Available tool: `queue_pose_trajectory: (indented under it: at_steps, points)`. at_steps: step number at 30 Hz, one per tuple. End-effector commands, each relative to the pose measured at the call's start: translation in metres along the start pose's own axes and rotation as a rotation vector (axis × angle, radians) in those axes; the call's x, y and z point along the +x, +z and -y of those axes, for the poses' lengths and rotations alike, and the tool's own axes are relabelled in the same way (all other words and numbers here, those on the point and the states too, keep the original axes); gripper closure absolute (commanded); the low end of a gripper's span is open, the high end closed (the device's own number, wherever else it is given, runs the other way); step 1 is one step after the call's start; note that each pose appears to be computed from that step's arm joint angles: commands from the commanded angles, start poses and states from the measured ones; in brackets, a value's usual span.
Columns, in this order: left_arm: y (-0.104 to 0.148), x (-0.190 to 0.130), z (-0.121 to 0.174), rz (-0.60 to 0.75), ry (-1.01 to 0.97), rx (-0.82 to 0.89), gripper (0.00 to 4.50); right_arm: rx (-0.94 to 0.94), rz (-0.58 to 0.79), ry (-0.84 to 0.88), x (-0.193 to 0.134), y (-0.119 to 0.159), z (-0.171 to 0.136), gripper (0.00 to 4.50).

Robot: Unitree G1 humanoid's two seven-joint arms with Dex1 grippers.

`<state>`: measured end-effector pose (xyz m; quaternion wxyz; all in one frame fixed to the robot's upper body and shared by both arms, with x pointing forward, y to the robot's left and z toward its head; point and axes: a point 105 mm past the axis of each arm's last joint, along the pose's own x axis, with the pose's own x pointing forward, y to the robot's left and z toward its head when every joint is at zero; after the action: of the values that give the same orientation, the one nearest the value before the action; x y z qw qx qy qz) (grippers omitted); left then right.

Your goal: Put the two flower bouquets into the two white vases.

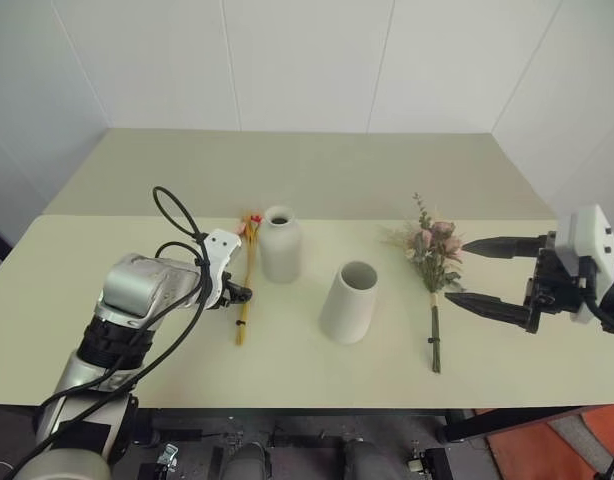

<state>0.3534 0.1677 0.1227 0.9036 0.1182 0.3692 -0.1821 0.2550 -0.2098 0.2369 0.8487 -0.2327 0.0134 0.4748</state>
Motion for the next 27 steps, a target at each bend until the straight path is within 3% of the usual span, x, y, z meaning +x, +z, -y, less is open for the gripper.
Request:
queue_pose_trajectory:
  at_steps: [1, 8, 11, 14, 16, 20, 23, 27]
  points:
    - [0.006, -0.003, -0.005, 0.023, 0.025, -0.007, 2.34, -0.043, 0.030, -0.019, -0.005, 0.013, 0.001, 0.00]
    - [0.004, -0.009, -0.020, 0.033, 0.082, -0.048, 4.49, -0.043, 0.033, -0.013, -0.004, 0.013, 0.001, 0.00]
    - [0.003, -0.018, -0.036, 0.051, 0.140, -0.085, 4.49, -0.044, 0.032, -0.013, -0.004, 0.012, 0.001, 0.00]
    - [0.011, -0.040, -0.063, 0.153, 0.221, -0.133, 4.49, -0.044, 0.030, -0.010, -0.005, 0.012, 0.001, 0.00]
    - [0.024, -0.056, -0.074, 0.285, 0.240, -0.129, 4.49, -0.043, 0.030, -0.010, -0.004, 0.012, 0.001, 0.00]
    - [0.068, -0.093, -0.072, 0.673, 0.176, -0.108, 4.49, -0.040, 0.035, -0.004, -0.002, 0.012, 0.002, 0.00]
    - [0.113, -0.130, -0.050, 0.995, -0.055, -0.162, 4.49, -0.037, 0.040, 0.013, 0.001, 0.011, 0.000, 0.00]
    - [0.149, -0.156, -0.025, 1.224, -0.234, -0.155, 4.49, -0.037, 0.041, 0.014, 0.002, 0.010, 0.001, 0.00]
